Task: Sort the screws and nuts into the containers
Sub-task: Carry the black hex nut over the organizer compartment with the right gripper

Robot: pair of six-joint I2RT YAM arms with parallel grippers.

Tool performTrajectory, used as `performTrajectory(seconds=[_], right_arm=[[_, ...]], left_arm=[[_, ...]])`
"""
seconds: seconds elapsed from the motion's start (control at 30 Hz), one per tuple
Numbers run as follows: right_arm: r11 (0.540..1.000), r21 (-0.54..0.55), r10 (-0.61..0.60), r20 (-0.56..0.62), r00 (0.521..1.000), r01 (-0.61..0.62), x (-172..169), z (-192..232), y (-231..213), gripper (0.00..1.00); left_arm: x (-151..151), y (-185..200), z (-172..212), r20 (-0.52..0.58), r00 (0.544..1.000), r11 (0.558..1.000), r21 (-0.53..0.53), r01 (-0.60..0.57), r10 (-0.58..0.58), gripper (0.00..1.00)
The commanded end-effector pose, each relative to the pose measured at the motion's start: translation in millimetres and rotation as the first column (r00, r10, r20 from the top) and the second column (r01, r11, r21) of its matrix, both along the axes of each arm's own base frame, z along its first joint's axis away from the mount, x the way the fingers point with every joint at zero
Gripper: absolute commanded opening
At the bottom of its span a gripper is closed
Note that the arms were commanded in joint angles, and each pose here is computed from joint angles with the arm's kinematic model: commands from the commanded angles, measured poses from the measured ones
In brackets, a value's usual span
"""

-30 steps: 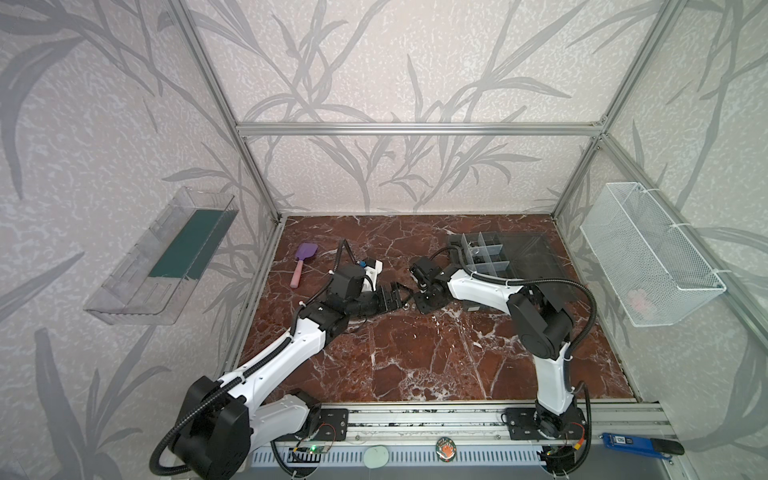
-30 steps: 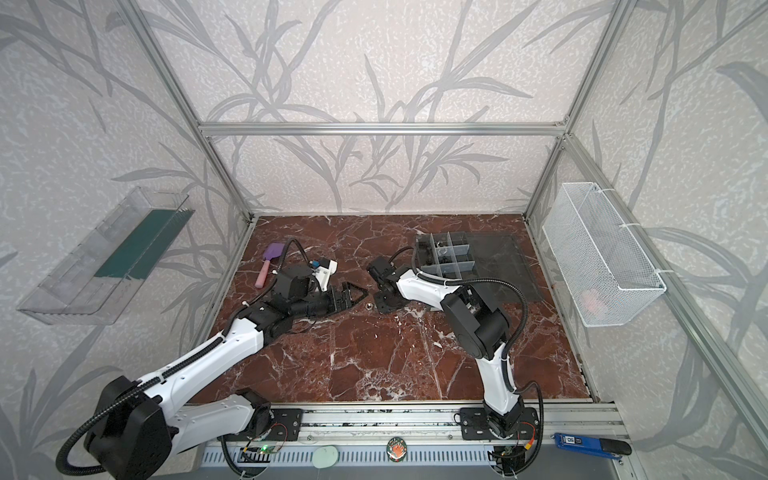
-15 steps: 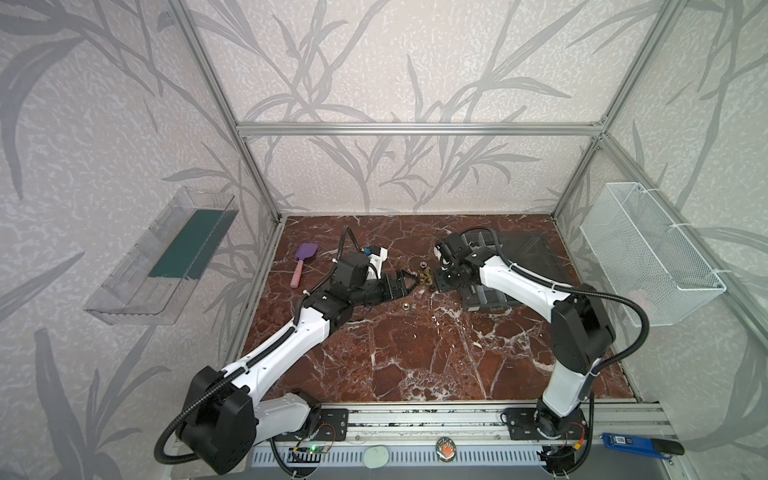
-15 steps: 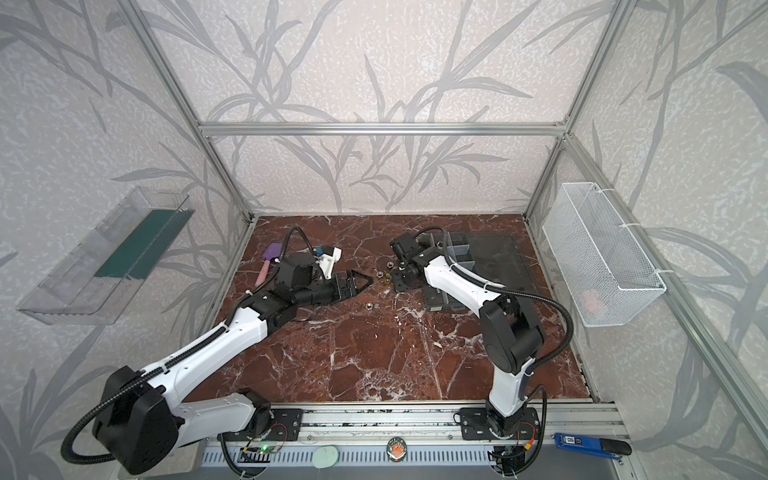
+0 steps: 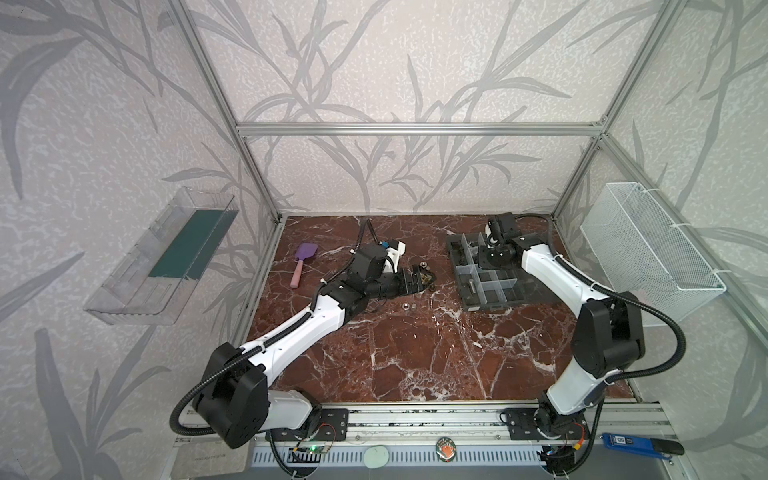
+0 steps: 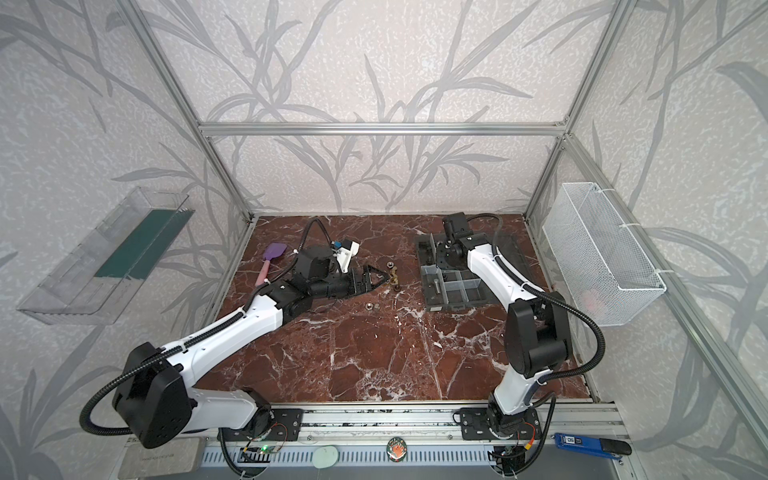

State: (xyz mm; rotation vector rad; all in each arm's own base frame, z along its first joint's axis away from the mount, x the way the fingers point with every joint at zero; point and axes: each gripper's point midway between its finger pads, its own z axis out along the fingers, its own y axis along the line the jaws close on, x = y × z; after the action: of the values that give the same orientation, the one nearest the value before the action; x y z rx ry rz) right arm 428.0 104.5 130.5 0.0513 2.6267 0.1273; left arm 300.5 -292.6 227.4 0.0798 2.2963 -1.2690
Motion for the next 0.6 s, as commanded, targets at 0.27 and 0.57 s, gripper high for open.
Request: performTrajectory(seconds=[0.27, 0.57], right_arm=[[0.999, -0.031, -0.016, -0.152, 0.988, 0.012, 12.0, -60.2, -14.8, 0.18], [0.999, -0.039, -0.026, -0.167, 0.986, 0.019, 14.1, -72.3, -22.2, 0.18]], left_arm=[[4.1, -5.4, 10.5, 0.027, 1.0, 1.0, 0.002, 0.007, -0.007, 0.99], [4.8, -5.2, 4.0, 0.012, 1.0, 1.0, 0.007, 0.0, 0.0, 0.99]])
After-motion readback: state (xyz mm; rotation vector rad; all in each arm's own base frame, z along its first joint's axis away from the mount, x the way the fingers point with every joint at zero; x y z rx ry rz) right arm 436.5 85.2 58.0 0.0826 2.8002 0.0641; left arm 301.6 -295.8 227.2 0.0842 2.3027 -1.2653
